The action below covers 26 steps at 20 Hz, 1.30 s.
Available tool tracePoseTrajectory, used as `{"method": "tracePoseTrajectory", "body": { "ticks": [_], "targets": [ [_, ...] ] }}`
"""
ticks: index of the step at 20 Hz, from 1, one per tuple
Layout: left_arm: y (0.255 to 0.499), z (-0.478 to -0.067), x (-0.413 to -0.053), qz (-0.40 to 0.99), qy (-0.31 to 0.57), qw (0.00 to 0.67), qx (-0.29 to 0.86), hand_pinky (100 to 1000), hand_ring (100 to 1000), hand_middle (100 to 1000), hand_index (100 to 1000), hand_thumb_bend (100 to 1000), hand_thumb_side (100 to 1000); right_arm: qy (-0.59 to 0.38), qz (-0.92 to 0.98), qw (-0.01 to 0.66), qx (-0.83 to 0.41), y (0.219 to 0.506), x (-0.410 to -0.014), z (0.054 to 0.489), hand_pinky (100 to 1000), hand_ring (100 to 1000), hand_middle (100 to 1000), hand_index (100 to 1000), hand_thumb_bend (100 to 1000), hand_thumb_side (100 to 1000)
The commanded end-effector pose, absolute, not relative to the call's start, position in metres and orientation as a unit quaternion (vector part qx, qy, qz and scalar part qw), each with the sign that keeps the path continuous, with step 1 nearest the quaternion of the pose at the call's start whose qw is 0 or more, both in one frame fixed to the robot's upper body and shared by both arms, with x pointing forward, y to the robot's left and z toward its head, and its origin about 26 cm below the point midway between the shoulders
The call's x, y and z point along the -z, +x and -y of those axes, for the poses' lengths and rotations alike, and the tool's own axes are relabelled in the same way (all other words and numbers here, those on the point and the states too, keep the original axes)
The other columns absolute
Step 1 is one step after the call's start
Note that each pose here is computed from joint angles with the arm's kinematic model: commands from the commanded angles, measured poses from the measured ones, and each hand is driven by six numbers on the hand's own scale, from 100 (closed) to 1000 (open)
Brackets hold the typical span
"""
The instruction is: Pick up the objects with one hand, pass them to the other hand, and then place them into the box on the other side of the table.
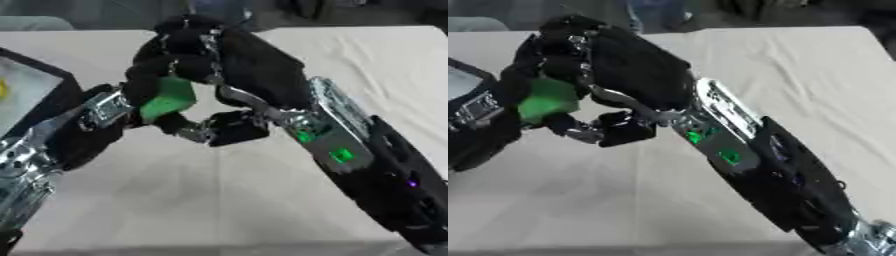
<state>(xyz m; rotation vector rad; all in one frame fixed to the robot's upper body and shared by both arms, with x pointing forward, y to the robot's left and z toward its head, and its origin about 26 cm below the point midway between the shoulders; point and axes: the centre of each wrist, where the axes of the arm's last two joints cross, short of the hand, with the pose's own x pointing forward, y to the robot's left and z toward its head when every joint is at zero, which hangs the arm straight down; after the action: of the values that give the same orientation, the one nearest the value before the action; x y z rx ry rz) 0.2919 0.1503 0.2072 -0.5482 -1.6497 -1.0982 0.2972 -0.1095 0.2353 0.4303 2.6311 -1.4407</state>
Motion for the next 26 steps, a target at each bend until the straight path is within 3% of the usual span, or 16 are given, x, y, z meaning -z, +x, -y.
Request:
{"method": "tracePoseTrajectory", "body": {
  "ticks": [1,5,6,10,18,26],
  "targets": [
    [0.286,-0.141,-0.218,0.697,-0.242,0.485,0.470,722,1000,838,699,360,758,0.144,-0.862,0.060,0.482,0.298,-0.236,0.106,852,610,397,511,202,100],
    [0.285,-0.139,-0.218,0.699,-0.240,0.480,0.474,687,1000,785,657,270,646,0.144,-0.861,0.060,0.483,0.299,-0.236,0.105,852,610,397,511,198,100],
    [0.285,-0.139,-0.218,0.699,-0.239,0.480,0.473,659,979,745,618,201,625,0.144,-0.861,0.060,0.484,0.299,-0.236,0.105,853,611,397,511,200,100],
    [0.285,-0.139,-0.217,0.705,-0.231,0.490,0.457,616,918,653,528,100,592,0.145,-0.860,0.062,0.485,0.299,-0.236,0.106,851,611,404,517,208,100],
    [0.286,-0.145,-0.215,0.712,-0.215,0.521,0.417,584,888,590,465,100,602,0.157,-0.862,0.082,0.476,0.293,-0.241,0.111,791,615,518,647,277,100],
    [0.291,-0.159,-0.210,0.726,-0.183,0.546,0.377,587,894,589,449,100,608,0.191,-0.871,0.110,0.439,0.287,-0.248,0.119,781,651,648,759,426,100]
  ]
}}
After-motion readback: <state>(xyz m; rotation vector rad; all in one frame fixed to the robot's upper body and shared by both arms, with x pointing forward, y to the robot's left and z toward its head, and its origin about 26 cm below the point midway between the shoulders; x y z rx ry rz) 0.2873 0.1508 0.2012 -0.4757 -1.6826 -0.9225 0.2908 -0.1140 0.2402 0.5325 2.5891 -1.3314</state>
